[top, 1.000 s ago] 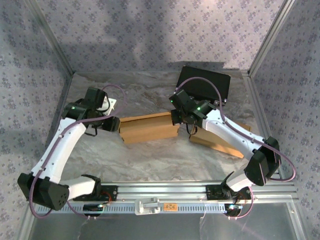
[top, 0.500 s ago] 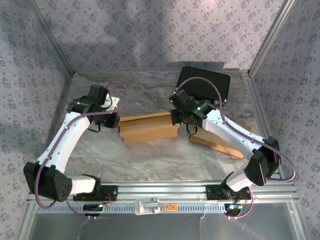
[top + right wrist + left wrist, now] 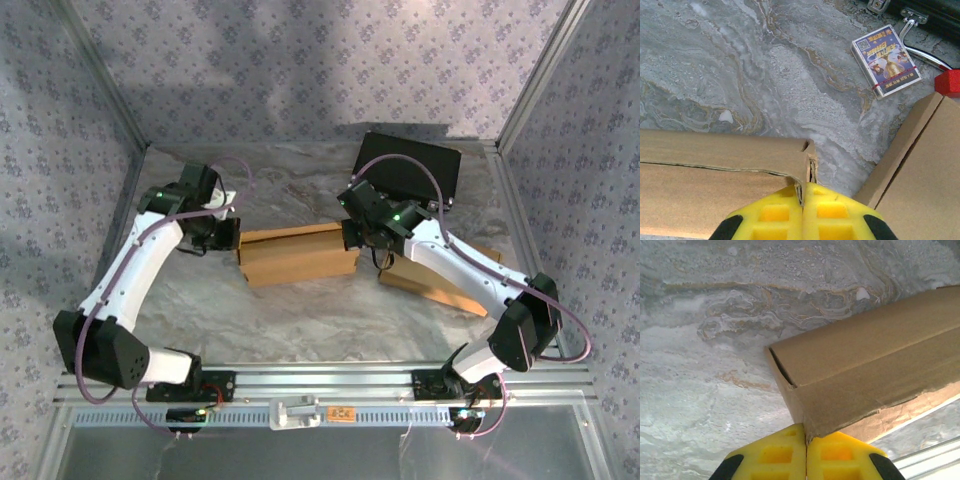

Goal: Fold the paper box

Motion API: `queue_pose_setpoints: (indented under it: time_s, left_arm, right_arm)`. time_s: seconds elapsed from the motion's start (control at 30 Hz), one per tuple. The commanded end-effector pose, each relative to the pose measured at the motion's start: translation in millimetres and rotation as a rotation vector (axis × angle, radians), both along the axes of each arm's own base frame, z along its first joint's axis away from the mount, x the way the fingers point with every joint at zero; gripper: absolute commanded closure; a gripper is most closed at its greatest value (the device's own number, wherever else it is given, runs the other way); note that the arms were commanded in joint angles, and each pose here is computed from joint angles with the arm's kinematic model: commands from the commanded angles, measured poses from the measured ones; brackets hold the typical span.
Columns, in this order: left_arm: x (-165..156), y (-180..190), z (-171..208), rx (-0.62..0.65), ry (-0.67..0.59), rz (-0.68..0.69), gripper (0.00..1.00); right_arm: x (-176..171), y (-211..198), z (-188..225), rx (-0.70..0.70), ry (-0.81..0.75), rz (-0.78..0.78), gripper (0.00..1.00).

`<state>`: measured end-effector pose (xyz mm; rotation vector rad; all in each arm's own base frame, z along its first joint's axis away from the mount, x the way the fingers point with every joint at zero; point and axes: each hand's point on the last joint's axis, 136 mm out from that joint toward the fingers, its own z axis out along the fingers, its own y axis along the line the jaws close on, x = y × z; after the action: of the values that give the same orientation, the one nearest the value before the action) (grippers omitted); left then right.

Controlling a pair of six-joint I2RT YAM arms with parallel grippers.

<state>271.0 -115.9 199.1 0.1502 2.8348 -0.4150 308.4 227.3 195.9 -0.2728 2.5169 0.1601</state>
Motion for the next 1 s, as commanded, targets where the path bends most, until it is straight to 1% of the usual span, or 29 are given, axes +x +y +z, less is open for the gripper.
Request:
queue_pose_setpoints:
  time_s: [0.0,0.1,0.23,0.67,0.73,0.83,0.97]
  left_arm:
    - [-6,-12,11,-0.11,0.1,0.089,0.93]
    - [-5,-10,13,-0.123,0.141,0.127,0.93]
    - [-9,-12,13,-0.141,0.193,0.136,0.94]
    - [-14,-11,8,-0.163,0.216,0.153,0.94]
    - [-14,-11,5,-0.176,0.189,0.168,0.95]
    - [-9,-11,4,-0.203,0.106,0.181,0.96]
    - [-8,-11,2,-0.218,0.032,0.167,0.96]
  right_arm:
    - [-5,3,-5,-0.018,0.026,0.0,1.0]
    - [-6,4,-7,-0.021,0.029,-0.002,1.0]
    - [-7,4,-9,-0.022,0.031,-0.004,1.0]
    - [-7,3,-11,-0.026,0.035,-0.006,1.0]
    - [-7,3,-11,-0.024,0.033,-0.006,1.0]
    - [-7,4,-12,-0.019,0.028,-0.003,1.0]
    - [-7,5,-13,-0.016,0.02,0.002,1.0]
